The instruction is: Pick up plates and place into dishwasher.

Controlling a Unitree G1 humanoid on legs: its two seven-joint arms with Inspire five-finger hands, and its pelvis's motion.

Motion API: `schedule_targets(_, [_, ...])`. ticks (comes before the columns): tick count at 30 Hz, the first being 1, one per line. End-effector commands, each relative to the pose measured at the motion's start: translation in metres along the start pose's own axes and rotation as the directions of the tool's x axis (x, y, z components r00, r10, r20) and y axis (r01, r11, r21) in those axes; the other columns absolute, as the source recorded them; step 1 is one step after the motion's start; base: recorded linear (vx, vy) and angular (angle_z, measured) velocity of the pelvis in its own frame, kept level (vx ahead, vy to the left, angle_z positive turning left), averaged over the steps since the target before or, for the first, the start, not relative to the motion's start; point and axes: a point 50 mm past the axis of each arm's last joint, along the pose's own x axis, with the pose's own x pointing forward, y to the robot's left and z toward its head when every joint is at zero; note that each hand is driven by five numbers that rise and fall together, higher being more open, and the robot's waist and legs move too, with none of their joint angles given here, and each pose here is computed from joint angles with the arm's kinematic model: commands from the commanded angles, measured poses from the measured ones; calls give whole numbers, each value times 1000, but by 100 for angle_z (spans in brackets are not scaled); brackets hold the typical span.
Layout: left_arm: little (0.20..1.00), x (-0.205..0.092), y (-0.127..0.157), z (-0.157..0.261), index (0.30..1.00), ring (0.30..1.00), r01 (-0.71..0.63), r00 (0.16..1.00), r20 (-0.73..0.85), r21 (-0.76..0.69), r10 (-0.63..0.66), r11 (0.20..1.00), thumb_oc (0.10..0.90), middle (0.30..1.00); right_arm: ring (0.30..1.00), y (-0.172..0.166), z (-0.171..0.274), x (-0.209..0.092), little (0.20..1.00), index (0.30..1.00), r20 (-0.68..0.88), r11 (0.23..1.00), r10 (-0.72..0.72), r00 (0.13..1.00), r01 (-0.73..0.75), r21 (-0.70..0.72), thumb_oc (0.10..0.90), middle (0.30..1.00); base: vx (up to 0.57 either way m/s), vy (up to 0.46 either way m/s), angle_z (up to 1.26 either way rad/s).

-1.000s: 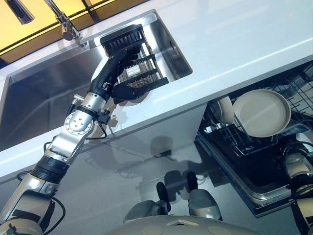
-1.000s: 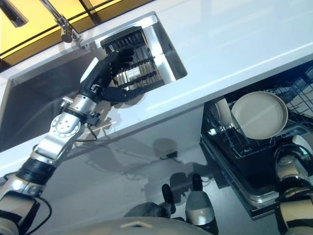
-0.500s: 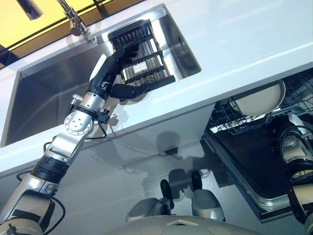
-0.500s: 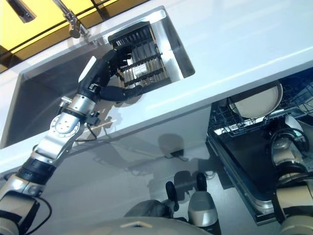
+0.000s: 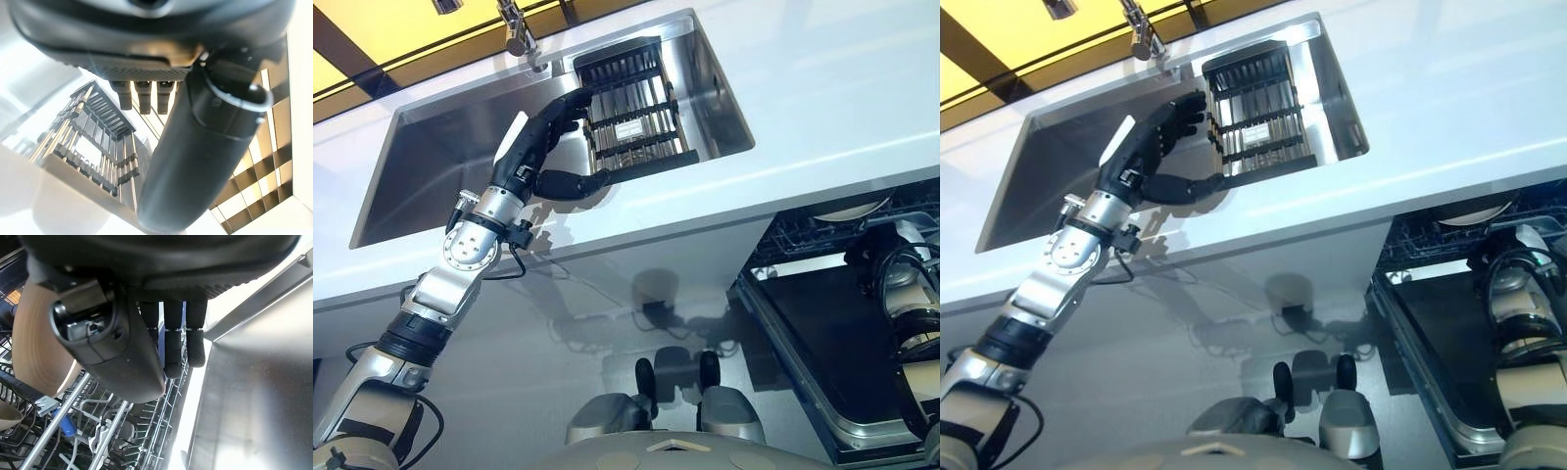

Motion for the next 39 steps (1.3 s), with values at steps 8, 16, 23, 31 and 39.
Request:
schedule_targets(8, [900,4,7,29,900,900,10,978,210,0,-10,1000,800,900,300,-19,81,-7,200,300,352,997,-74,933,65,38,100,300,18,0,0])
schedule_targets(16, [900,-1,9,24,900,900,-11,982,187,-8,13,1000,800,900,900,9,37,-16,900,900,259,997,79,963,-82,2,800,900,13,25,-7])
schedule_targets(23, [900,-6,11,13,900,900,-65,985,155,-28,69,997,800,900,900,20,-17,-32,900,900,158,977,193,968,-204,56,800,900,1,64,-23])
schedule_targets(31, [900,-13,14,0,900,900,-126,984,120,-48,131,991,800,900,900,22,-54,-57,900,900,155,972,193,969,-211,104,800,900,-18,50,-21])
schedule_targets(39, [900,-13,21,0,900,900,-143,981,126,-44,148,989,800,900,900,24,-79,-70,900,900,121,973,153,981,-171,158,800,900,-18,23,-12])
